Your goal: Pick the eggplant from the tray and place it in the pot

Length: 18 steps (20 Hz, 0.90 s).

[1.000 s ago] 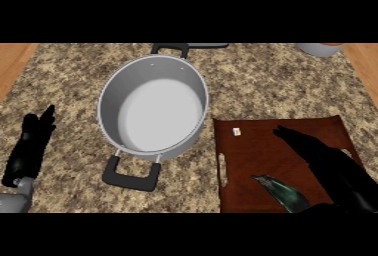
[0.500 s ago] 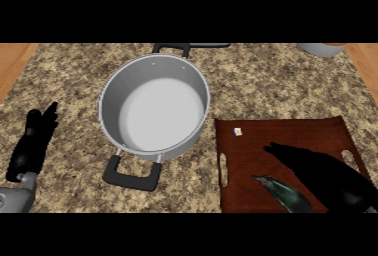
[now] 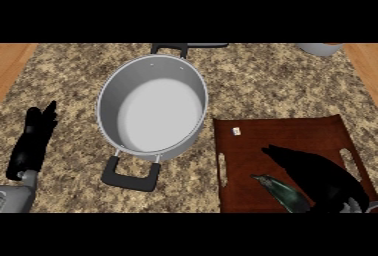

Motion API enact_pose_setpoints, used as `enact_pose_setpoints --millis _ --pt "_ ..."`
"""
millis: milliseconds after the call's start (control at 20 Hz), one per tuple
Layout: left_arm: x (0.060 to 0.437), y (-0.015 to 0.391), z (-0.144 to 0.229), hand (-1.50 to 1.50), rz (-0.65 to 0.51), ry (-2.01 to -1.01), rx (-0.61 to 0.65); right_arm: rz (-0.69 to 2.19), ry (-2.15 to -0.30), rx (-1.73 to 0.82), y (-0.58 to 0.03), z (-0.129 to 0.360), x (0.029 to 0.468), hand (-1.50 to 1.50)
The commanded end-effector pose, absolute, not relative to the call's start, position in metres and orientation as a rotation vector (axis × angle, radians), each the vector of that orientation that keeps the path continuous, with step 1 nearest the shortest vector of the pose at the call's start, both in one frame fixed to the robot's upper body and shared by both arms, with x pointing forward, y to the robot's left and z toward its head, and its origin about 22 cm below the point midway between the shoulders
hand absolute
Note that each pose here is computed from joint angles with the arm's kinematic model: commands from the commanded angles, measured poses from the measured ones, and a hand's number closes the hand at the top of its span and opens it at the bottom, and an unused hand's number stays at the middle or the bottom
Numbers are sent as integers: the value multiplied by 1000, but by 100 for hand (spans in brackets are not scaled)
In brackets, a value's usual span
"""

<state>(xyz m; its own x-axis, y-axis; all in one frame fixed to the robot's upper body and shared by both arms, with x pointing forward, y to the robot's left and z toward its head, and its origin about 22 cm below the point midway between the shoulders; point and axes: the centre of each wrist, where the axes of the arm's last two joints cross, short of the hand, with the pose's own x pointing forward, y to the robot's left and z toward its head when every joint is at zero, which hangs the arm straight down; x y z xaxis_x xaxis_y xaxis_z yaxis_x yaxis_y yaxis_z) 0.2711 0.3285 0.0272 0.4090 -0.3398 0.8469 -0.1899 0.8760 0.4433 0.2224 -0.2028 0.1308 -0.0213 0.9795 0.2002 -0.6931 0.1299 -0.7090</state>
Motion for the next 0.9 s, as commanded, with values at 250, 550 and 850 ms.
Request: enact_pose_setpoints --millis 250,550,850 --pt "253 334 26 0 -106 -1147 531 1449 -627 -533 -192 109 211 -150" --pt "278 315 31 0 -99 -1171 520 1450 -651 -531 -206 78 229 -150" --pt "261 335 39 0 -117 -1170 523 1453 -626 -566 -195 70 241 -150"
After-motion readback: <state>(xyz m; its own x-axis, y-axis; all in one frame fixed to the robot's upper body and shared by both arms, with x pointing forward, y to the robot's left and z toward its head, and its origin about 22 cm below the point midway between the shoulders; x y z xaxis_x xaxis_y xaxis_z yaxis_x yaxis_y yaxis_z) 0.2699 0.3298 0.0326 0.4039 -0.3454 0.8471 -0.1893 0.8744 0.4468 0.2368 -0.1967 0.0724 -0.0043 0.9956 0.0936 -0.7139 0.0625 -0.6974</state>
